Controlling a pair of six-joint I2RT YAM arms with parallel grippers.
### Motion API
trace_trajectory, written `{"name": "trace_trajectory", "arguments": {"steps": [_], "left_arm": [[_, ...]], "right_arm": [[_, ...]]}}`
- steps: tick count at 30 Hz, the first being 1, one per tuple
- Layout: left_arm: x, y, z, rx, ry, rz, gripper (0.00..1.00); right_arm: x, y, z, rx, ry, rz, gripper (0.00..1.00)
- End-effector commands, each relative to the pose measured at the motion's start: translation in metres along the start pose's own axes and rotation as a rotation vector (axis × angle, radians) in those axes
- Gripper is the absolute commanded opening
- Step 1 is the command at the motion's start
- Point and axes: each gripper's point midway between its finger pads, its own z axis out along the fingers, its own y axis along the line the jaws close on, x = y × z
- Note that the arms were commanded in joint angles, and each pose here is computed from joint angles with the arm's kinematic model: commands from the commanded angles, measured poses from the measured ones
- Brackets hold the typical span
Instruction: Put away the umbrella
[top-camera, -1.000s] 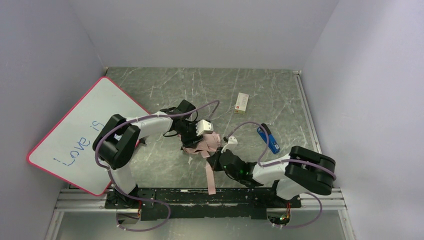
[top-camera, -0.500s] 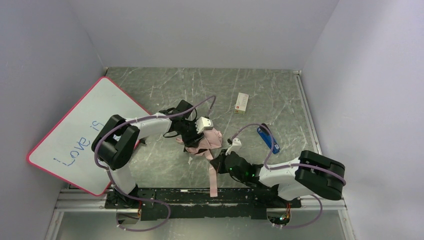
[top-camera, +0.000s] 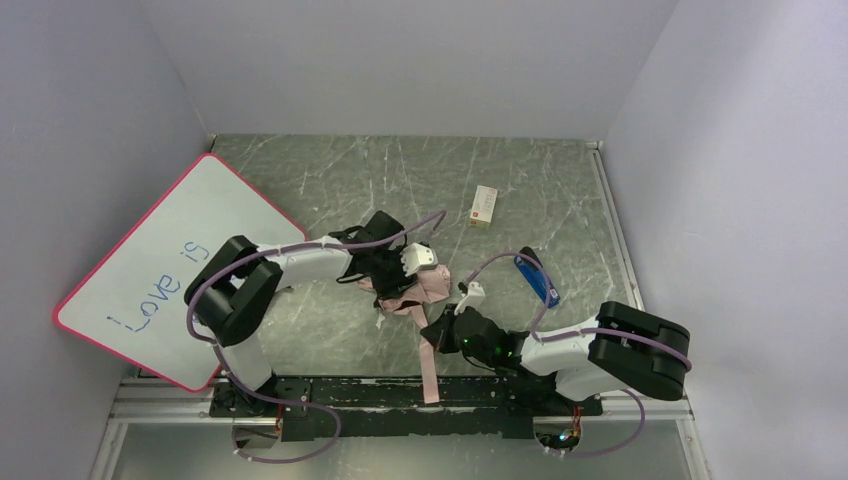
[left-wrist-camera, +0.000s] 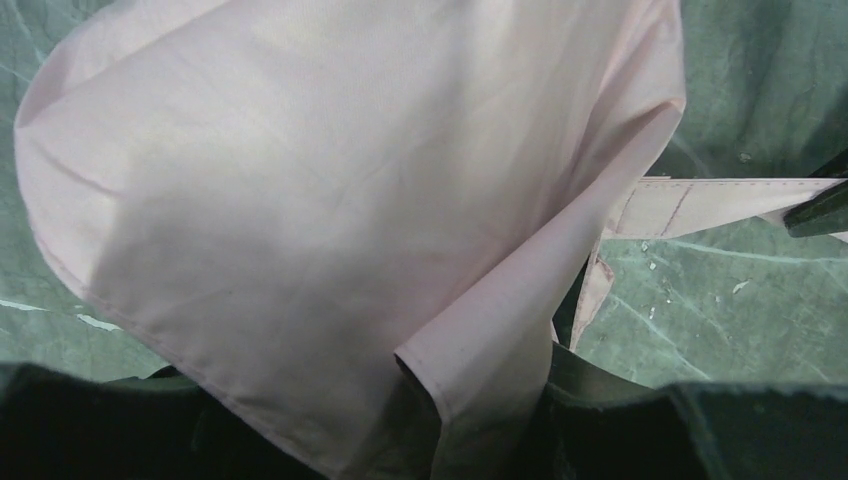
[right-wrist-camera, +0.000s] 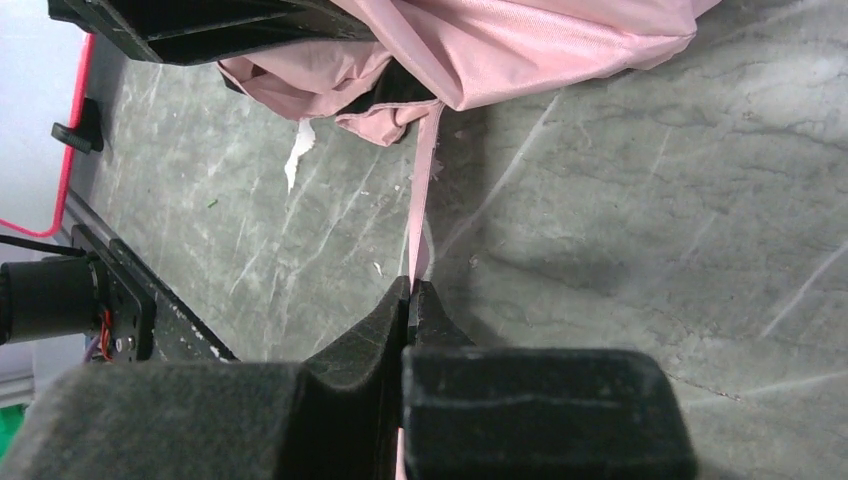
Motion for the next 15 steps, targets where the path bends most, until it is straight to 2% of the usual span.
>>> {"name": "trace_trajectory", "arguments": {"steps": [1, 7, 15], "left_arm": [[0.029, 0.047, 0.004, -0.256, 0.115, 0.01, 0.05], [0.038, 0.041, 0.01, -0.273, 0.152, 0.056, 0.05], [0.042, 0.04, 0.017, -0.275, 0.171, 0.064, 0.05]], "right_arm": [[0.033, -0.014, -0.011, 0.03, 0.144, -0.006, 0.0], [0.033, -0.021, -0.013, 0.061, 0.151, -0.04, 0.0], [0.049, -0.014, -0.024, -0.017, 0.216, -0.034, 0.01]]}}
